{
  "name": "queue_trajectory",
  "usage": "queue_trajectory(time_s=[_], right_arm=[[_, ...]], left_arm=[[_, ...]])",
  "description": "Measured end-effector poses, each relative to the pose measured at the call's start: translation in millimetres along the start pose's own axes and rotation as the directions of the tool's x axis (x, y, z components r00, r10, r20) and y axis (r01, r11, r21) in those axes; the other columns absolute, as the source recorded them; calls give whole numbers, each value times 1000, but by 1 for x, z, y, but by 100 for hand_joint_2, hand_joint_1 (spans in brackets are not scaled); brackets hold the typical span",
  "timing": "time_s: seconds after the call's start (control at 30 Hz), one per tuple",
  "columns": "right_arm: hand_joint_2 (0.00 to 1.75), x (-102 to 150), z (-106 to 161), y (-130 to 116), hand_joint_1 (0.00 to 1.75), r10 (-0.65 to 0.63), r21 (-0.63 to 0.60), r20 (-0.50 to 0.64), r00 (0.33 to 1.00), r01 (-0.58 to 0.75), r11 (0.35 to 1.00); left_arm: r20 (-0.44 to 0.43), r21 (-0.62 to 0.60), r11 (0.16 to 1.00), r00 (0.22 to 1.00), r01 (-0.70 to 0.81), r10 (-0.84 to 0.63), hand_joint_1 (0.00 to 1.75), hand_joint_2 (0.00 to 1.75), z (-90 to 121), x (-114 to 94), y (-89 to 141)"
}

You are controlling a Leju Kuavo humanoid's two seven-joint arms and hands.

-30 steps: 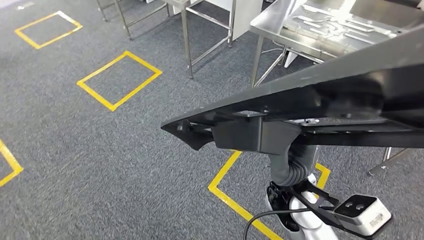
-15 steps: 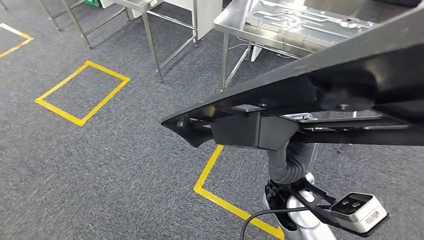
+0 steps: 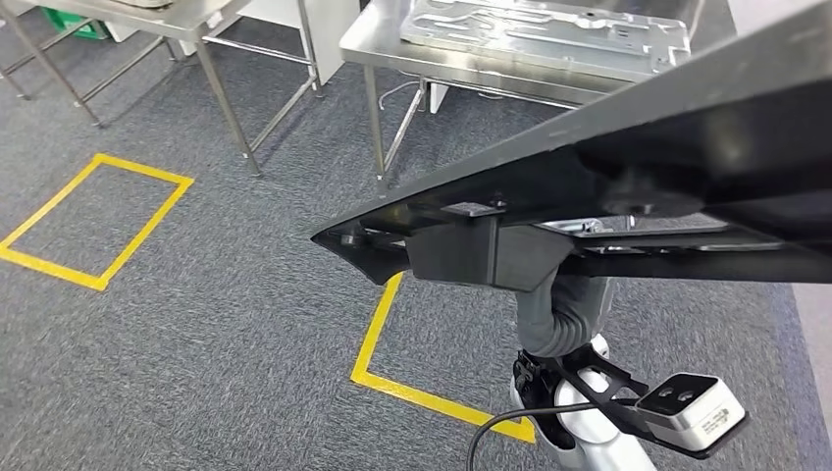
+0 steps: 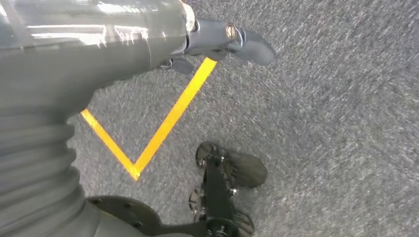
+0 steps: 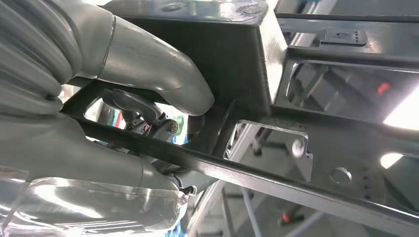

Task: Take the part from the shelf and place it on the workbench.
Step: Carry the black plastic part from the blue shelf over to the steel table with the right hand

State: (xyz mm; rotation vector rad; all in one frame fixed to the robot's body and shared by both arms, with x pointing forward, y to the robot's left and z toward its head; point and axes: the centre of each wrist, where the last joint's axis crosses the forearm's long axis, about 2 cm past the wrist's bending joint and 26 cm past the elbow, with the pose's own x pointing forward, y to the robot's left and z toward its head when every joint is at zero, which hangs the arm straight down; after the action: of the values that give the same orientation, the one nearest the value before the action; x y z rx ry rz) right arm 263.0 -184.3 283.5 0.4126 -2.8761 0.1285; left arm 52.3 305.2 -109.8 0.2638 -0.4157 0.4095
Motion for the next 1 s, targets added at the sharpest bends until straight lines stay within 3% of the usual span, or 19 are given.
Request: queue_trajectory(time_s=[1.0], right_arm=[[175, 0, 2, 3, 175, -10, -11, -9, 1000, 10, 1000]], left_arm=[[-11, -55, 998, 1000, -14, 13, 0, 175, 0, 1, -3]])
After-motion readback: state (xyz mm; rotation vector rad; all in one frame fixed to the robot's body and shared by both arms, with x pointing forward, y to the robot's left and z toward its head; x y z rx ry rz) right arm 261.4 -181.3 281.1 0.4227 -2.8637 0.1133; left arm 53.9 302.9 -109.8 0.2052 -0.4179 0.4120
